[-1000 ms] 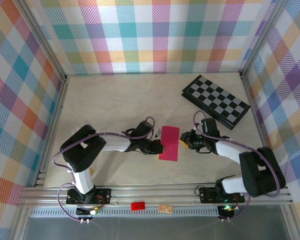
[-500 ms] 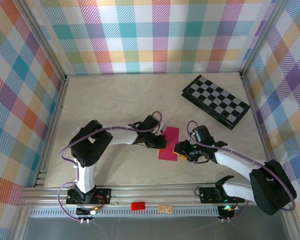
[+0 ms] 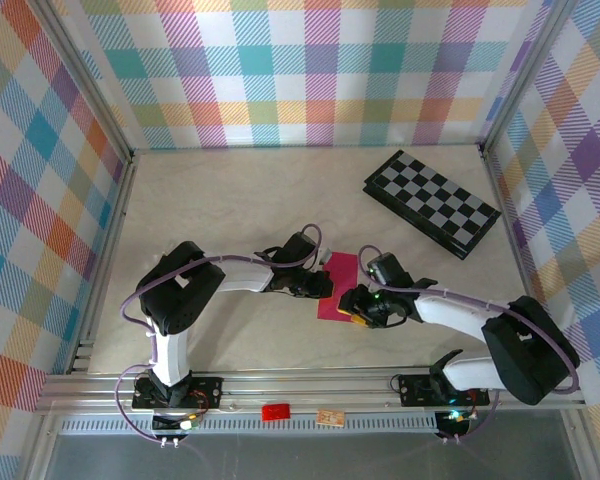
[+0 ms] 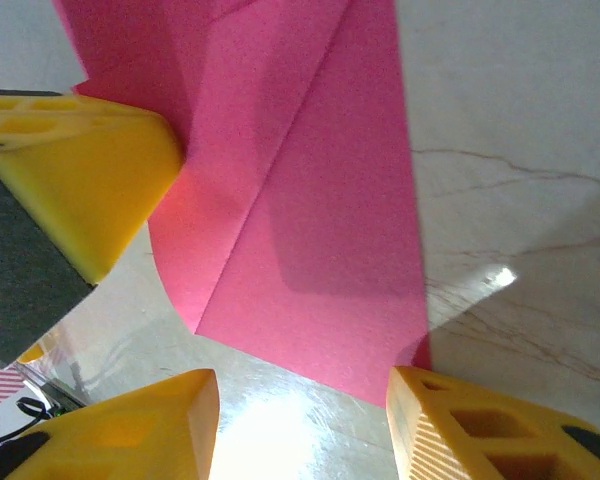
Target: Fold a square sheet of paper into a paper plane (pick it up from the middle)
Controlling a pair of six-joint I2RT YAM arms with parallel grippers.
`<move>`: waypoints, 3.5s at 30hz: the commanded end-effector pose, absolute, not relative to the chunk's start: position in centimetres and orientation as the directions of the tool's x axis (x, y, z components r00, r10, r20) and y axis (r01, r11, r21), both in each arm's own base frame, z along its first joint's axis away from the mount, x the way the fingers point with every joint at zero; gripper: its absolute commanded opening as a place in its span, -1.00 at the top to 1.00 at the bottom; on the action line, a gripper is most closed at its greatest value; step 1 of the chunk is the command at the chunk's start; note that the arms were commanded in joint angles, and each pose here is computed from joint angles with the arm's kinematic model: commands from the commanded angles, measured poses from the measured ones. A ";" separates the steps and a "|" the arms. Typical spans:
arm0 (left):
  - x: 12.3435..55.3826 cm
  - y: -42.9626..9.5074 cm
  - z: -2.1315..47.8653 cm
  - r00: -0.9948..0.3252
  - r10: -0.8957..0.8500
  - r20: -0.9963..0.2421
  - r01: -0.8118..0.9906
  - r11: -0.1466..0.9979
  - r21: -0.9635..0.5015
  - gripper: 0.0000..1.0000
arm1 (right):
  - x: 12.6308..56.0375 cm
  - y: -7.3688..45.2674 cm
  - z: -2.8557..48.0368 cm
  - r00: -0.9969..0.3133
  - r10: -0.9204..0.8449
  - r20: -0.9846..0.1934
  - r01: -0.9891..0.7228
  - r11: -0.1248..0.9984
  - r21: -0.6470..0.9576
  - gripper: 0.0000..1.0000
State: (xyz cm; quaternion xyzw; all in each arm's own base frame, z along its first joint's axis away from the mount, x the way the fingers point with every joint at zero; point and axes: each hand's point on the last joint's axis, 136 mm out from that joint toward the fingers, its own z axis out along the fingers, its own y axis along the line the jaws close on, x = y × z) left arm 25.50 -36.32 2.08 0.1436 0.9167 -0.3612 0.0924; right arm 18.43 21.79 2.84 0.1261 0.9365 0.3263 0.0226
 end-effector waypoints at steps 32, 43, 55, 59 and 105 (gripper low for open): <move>23.5 -33.7 -0.9 -0.963 0.209 -0.170 0.270 0.771 -0.576 1.00 | 24.3 22.9 4.6 -0.947 0.318 -0.047 0.197 0.689 0.697 -0.12; 23.5 -33.9 -0.6 -0.963 0.207 -0.174 0.270 0.767 -0.582 1.00 | 25.8 22.2 4.0 -0.938 0.344 -0.035 0.211 0.650 0.730 -0.02; 23.7 -34.3 0.5 -0.961 0.200 -0.190 0.275 0.749 -0.602 0.99 | 26.2 20.9 2.7 -0.928 0.370 -0.039 0.229 0.651 0.724 0.43; 23.7 -34.4 1.0 -0.961 0.196 -0.196 0.276 0.742 -0.610 0.98 | 26.1 20.8 2.4 -0.929 0.369 -0.039 0.224 0.642 0.733 0.52; 28.1 -23.6 12.9 -0.774 -0.117 -0.622 0.239 0.856 -0.459 0.21 | 26.2 13.8 14.3 -0.864 -0.127 -0.487 -0.118 0.992 -0.049 0.86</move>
